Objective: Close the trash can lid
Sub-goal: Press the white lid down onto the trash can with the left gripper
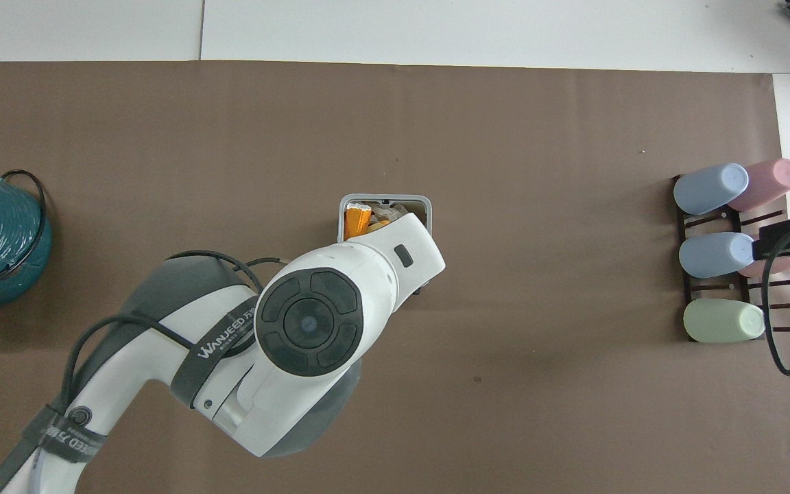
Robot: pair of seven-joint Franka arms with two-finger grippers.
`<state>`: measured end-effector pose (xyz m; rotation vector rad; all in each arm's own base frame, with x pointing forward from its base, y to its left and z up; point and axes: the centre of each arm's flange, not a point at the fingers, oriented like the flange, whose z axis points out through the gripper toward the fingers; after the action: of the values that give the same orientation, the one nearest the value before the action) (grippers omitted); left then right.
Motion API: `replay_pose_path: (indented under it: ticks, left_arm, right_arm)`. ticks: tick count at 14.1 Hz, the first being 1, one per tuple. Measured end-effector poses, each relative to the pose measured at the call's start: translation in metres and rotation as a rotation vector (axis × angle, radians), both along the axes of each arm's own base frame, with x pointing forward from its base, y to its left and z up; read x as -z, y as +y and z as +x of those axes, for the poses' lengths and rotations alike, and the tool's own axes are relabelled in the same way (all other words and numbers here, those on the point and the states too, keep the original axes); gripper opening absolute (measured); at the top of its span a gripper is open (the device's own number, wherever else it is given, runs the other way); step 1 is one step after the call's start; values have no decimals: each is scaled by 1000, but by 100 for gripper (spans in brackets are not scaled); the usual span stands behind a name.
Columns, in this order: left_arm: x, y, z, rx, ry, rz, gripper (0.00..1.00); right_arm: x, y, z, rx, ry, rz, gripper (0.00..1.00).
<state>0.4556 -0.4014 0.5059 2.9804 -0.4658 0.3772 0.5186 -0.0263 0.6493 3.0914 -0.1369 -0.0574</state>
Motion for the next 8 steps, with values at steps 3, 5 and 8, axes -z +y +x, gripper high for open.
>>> replay_pose_path:
  ticks: [3, 5, 8]
  left_arm:
    - [5, 0, 9, -7, -19, -15, 1]
    - [9, -1, 14, -10, -33, -27, 1]
    - [21, 2, 27, -24, -52, -44, 1]
  right_arm:
    - [0, 0, 0, 0, 0, 0, 100]
    - [0, 0, 0, 0, 0, 0, 100]
    - [0, 0, 0, 0, 0, 0, 100]
